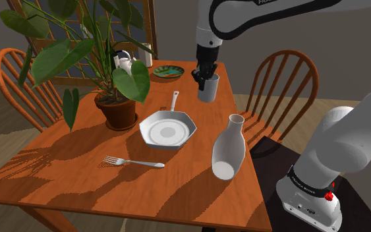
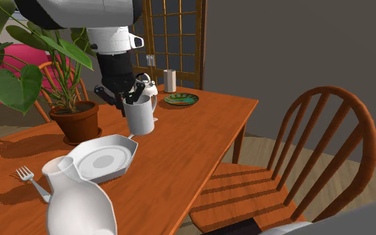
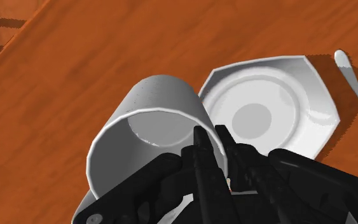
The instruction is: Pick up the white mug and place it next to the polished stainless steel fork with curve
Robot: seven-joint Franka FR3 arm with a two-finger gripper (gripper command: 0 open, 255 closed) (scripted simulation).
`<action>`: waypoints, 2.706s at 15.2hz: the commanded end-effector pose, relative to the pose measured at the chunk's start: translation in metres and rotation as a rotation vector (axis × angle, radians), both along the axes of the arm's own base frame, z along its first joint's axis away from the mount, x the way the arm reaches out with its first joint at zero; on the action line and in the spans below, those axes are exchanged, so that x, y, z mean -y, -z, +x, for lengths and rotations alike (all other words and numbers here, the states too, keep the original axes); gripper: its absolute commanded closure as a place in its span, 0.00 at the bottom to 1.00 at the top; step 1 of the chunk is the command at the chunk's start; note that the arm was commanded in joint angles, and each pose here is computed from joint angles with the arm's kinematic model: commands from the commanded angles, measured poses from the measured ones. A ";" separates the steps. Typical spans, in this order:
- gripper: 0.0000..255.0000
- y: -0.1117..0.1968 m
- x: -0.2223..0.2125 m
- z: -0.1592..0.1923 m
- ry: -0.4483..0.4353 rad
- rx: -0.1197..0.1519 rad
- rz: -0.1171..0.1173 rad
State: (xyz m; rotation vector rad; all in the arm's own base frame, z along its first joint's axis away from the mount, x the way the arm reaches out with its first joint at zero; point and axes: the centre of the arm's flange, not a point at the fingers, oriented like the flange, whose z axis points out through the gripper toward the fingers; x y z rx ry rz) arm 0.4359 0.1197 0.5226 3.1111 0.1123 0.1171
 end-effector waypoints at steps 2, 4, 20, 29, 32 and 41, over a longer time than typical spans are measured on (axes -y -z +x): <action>1.00 -0.001 -0.038 -0.012 0.002 0.000 0.000; 1.00 -0.001 -0.063 -0.020 0.002 0.000 0.000; 1.00 -0.002 -0.264 -0.085 0.002 0.000 0.000; 1.00 0.019 -0.332 -0.107 0.002 0.000 0.000; 1.00 0.035 -0.332 -0.107 0.002 0.000 0.000; 1.00 0.082 -0.332 -0.107 0.002 0.000 0.000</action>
